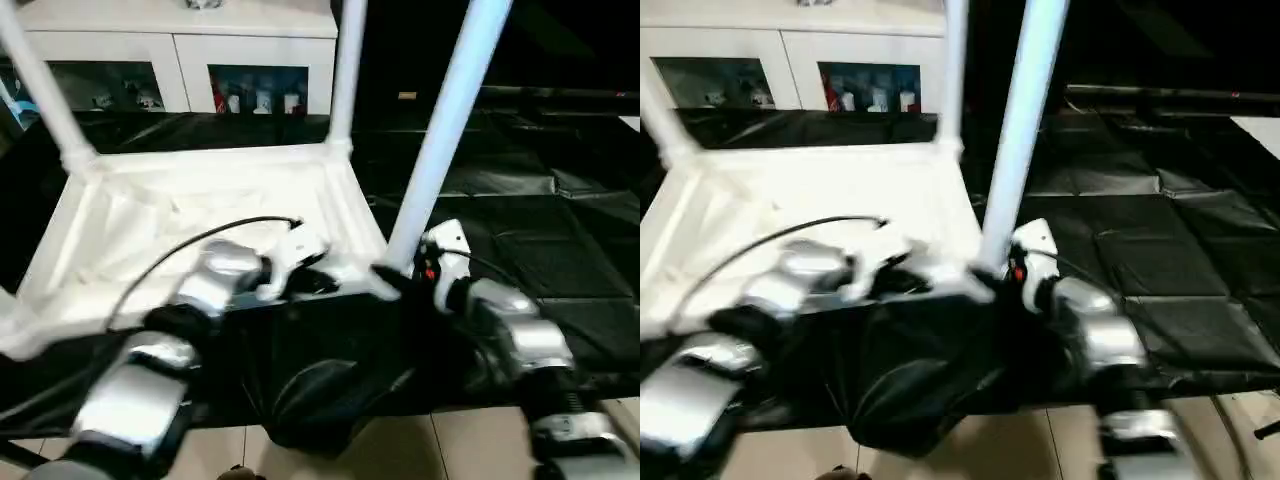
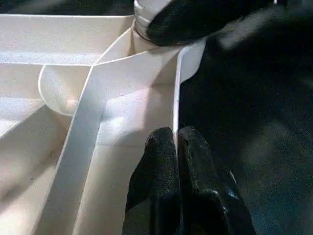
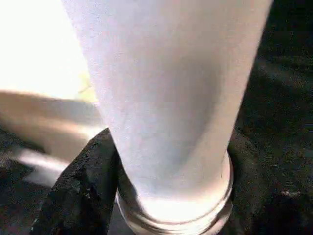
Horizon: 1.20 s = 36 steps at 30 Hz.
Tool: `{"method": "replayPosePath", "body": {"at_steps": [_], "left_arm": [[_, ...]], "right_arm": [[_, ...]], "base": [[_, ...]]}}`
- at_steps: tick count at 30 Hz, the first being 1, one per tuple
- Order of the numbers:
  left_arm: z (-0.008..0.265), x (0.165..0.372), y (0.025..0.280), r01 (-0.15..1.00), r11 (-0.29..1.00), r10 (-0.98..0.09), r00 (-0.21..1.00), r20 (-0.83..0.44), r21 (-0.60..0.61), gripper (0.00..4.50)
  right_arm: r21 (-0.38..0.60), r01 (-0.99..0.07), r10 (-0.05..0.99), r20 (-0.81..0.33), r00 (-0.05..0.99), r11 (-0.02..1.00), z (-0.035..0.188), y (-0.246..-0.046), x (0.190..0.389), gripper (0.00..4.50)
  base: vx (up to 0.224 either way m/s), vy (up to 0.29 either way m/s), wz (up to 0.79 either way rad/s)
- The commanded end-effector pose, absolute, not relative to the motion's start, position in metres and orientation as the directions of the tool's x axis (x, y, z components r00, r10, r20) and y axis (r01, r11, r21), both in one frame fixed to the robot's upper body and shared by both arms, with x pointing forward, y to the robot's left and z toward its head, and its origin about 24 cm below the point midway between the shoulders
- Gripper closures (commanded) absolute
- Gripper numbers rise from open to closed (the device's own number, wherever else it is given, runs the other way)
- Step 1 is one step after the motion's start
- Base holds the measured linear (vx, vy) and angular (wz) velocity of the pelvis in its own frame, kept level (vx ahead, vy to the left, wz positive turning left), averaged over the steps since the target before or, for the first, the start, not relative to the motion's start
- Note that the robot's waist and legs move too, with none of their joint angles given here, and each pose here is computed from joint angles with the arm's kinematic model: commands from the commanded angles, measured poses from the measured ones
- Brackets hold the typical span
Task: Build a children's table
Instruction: Rotate leg to tighten
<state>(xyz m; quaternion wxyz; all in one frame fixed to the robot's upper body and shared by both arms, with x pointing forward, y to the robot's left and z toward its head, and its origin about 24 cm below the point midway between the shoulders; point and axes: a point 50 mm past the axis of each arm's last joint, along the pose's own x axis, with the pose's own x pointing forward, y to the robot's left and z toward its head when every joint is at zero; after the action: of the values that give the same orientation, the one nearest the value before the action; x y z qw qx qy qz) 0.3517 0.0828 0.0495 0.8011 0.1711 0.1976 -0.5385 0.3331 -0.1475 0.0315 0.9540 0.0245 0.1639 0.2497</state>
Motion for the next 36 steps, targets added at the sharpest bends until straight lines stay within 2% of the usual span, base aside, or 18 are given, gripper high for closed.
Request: {"method": "replayPosePath", "body": {"at_steps": [1, 4, 7, 8, 10, 14, 15, 18, 22, 24, 28, 29, 32, 34, 36], "left_arm": [[0.061, 0.362, 0.071, 0.882, 0.460, -0.766, 0.454, -0.455, 0.104, 4.50], [0.065, 0.362, 0.047, 0.875, 0.475, -0.778, 0.466, -0.422, 0.092, 4.50], [0.066, 0.360, 0.036, 0.892, 0.444, -0.800, 0.438, -0.409, 0.087, 4.50], [0.067, 0.359, 0.035, 0.897, 0.434, -0.806, 0.429, -0.408, 0.086, 4.50], [0.067, 0.358, 0.038, 0.911, 0.404, -0.821, 0.400, -0.408, 0.082, 4.50], [0.066, 0.355, 0.047, 0.937, 0.340, -0.847, 0.341, -0.408, 0.078, 4.50], [0.065, 0.351, 0.056, 0.960, 0.272, -0.868, 0.277, -0.411, 0.071, 4.50], [0.062, 0.344, 0.071, 0.985, 0.165, -0.884, 0.170, -0.436, 0.050, 4.50], [0.060, 0.339, 0.085, 0.995, 0.095, -0.888, 0.095, -0.450, 0.022, 4.50], [0.060, 0.336, 0.097, 0.998, 0.061, -0.886, 0.055, -0.461, 0.002, 4.50], [0.060, 0.335, 0.110, 0.998, 0.054, -0.871, 0.053, -0.488, 0.011, 4.50], [0.060, 0.335, 0.115, 0.999, 0.053, -0.867, 0.052, -0.495, 0.011, 4.50], [0.061, 0.334, 0.119, 0.999, 0.050, -0.866, 0.047, -0.498, 0.008, 4.50], [0.061, 0.334, 0.119, 0.999, 0.053, -0.866, 0.050, -0.498, 0.009, 4.50], [0.060, 0.335, 0.119, 0.998, 0.067, -0.864, 0.067, -0.500, 0.019, 4.50]], "right_arm": [[0.167, -0.460, 0.487, -0.397, 0.778, 0.872, 0.007, -0.129, 0.322, 1.78], [0.185, -0.428, 0.466, -0.386, 0.796, 0.885, 0.006, -0.109, 0.325, 1.78], [0.171, -0.488, 0.516, -0.345, 0.784, 0.856, 0.012, -0.095, 0.326, 1.78], [0.175, -0.507, 0.535, -0.329, 0.778, 0.844, 0.014, -0.093, 0.327, 1.22], [0.183, -0.553, 0.582, -0.296, 0.757, 0.813, 0.021, -0.094, 0.328, 0.99], [0.190, -0.636, 0.662, -0.288, 0.692, 0.748, 0.027, -0.101, 0.326, 0.72], [0.171, -0.714, 0.727, -0.293, 0.621, 0.679, 0.031, -0.110, 0.323, 0.72], [0.156, -0.816, 0.811, -0.315, 0.494, 0.557, 0.036, -0.126, 0.315, 0.72], [0.161, -0.866, 0.848, -0.350, 0.398, 0.473, 0.039, -0.141, 0.309, 0.72], [0.162, -0.892, 0.860, -0.383, 0.337, 0.422, 0.042, -0.155, 0.306, 0.72], [0.180, -0.894, 0.863, -0.392, 0.319, 0.412, 0.046, -0.166, 0.307, 0.72], [0.186, -0.892, 0.864, -0.391, 0.317, 0.411, 0.049, -0.169, 0.308, 0.95], [0.194, -0.897, 0.871, -0.388, 0.302, 0.398, 0.049, -0.169, 0.308, 1.09], [0.195, -0.898, 0.872, -0.388, 0.299, 0.394, 0.048, -0.168, 0.307, 1.42], [0.199, -0.897, 0.875, -0.380, 0.302, 0.395, 0.047, -0.165, 0.307, 1.47]], "base": [[0.000, 0.000, 0.00], [0.000, 0.000, 0.00], [0.000, 0.000, 0.00], [0.000, 0.000, 0.00], [0.000, 0.000, 0.00], [0.000, 0.000, 0.00], [0.000, 0.000, 0.00], [0.000, 0.000, 0.00], [0.000, 0.000, 0.00], [0.000, 0.000, 0.00], [0.000, 0.000, 0.00], [0.000, 0.000, 0.00], [0.000, 0.000, 0.00], [0.000, 0.000, 0.00], [0.000, 0.000, 0.00]]}}
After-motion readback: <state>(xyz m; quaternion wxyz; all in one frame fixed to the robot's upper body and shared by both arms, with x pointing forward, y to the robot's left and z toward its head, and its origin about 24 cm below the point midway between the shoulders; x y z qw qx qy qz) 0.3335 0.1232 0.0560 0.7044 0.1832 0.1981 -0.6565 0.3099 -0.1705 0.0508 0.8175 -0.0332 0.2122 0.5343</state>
